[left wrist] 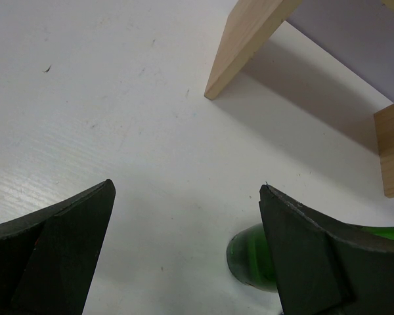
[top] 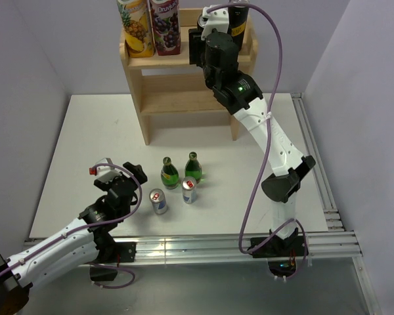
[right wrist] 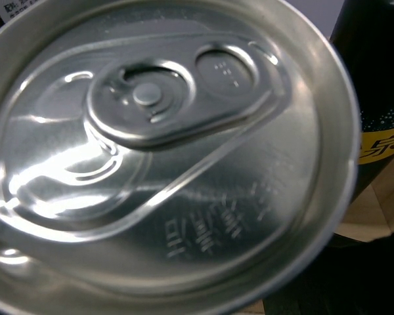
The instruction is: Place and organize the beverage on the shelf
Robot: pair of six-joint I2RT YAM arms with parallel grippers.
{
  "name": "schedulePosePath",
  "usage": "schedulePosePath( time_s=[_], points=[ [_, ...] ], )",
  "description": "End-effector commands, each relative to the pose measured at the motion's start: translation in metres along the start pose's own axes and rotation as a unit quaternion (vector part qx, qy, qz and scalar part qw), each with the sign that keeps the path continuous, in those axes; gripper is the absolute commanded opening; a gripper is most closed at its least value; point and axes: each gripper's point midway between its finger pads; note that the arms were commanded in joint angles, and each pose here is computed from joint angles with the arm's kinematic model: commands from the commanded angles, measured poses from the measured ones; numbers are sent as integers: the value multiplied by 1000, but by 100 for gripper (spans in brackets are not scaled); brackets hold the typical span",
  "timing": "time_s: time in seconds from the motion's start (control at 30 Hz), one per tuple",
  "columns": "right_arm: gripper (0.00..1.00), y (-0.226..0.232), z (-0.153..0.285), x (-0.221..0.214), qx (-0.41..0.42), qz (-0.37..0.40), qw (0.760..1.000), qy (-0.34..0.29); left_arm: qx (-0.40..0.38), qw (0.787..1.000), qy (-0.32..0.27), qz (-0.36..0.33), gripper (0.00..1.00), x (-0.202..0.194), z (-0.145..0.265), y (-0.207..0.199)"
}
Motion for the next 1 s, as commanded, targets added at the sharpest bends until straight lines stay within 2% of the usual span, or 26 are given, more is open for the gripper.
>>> schedulePosePath(
  time_s=[0.0,0.43,0.5,0.53,0.6,0.63,0.73,0.97],
  points=[
    [0,-25,-2,47,-37,-53,995,-80,-8,1000,-4,14,99,4,0,-7],
    [0,-23,-36,7,-61,-59,995,-49,-11,1000,-4,16,99,5,1,-7],
    [8,-23,-37,4,-63,-57,995,-44,-12,1000,-4,16,99,5,1,-8],
    [24,-23,-37,4,-63,-58,995,-44,-13,1000,-4,17,99,6,1,-9],
    [47,-22,-36,3,-61,-58,996,-43,-13,1000,-3,15,99,5,1,-9],
    [62,-23,-36,3,-61,-58,996,-42,-13,1000,-3,16,99,5,1,-9],
    [90,-21,-37,0,-60,-55,996,-38,-13,1000,-4,17,99,6,1,-9],
    [92,-20,-39,-5,-61,-53,996,-32,-12,1000,-3,15,99,5,1,-8]
  ],
)
Point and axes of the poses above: each gripper's point midway between its finger pads, its own z axis back along the fingers, its own y axis along the line the jaws close on, x = y × z, and after that the axes turned 12 degrees about z, right-handed
